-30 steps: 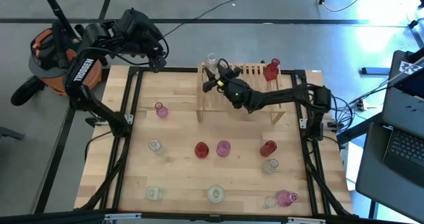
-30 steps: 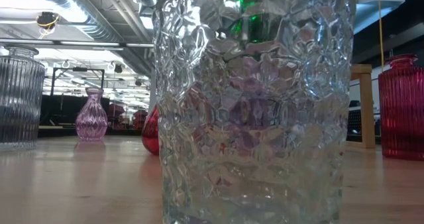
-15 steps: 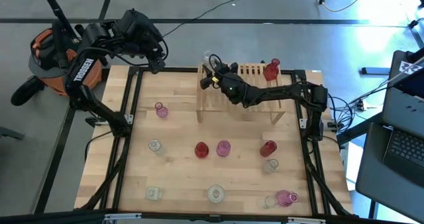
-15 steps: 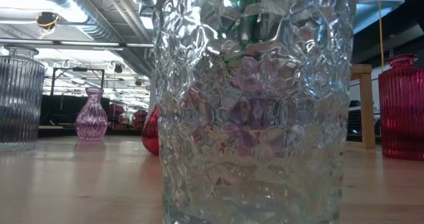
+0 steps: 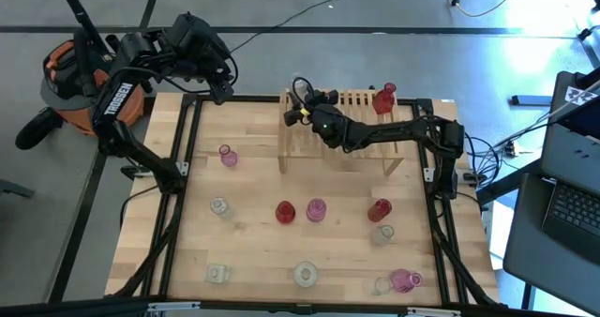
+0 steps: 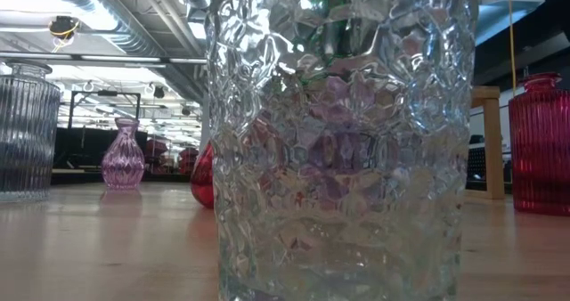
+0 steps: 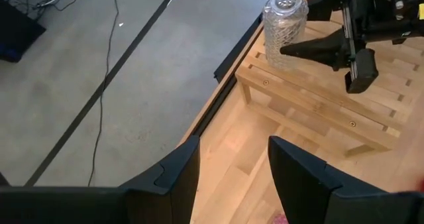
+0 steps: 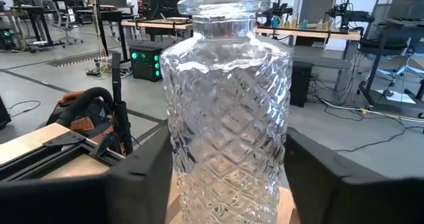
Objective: Sort vases onto shelf
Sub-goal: Put the transparent vase on the shelf
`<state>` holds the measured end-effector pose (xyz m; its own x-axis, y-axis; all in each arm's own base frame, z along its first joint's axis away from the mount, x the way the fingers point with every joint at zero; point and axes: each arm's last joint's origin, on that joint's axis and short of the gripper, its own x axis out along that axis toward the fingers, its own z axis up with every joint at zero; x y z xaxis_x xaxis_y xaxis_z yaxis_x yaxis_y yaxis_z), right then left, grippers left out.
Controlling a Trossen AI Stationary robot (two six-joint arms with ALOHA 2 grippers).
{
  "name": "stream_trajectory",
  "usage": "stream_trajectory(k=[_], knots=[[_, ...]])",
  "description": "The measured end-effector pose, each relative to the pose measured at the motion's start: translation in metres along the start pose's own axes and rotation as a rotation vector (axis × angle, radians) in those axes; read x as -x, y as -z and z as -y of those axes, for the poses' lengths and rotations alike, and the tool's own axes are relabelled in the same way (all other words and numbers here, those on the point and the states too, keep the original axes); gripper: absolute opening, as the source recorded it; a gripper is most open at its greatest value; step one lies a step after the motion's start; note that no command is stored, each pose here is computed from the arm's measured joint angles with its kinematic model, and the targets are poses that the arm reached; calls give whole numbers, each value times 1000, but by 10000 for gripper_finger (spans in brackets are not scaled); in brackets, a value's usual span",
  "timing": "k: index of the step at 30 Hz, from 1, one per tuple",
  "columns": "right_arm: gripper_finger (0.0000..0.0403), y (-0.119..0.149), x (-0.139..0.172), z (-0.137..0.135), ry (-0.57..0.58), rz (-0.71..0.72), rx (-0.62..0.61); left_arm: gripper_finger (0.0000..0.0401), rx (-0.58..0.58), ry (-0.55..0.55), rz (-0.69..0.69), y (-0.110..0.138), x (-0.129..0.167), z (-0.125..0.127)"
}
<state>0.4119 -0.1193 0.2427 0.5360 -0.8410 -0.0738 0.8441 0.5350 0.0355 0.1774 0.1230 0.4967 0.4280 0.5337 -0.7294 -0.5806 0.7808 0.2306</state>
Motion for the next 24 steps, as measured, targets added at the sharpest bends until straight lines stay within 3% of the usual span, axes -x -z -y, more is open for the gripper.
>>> stream_trajectory(k=[4, 7, 16, 24], knots=[[304, 3, 0, 0, -5, -13, 19, 171, 0, 0, 0, 0, 0, 0], [321, 2, 0, 0, -5, -8, 14, 171, 0, 0, 0, 0, 0, 0], [304, -2, 1, 0, -9, 9, 26, 171, 1, 0, -2, 0, 0, 0], [294, -32, 2, -2, -17, 90, 104, 171, 9, 26, -4, 0, 0, 1]])
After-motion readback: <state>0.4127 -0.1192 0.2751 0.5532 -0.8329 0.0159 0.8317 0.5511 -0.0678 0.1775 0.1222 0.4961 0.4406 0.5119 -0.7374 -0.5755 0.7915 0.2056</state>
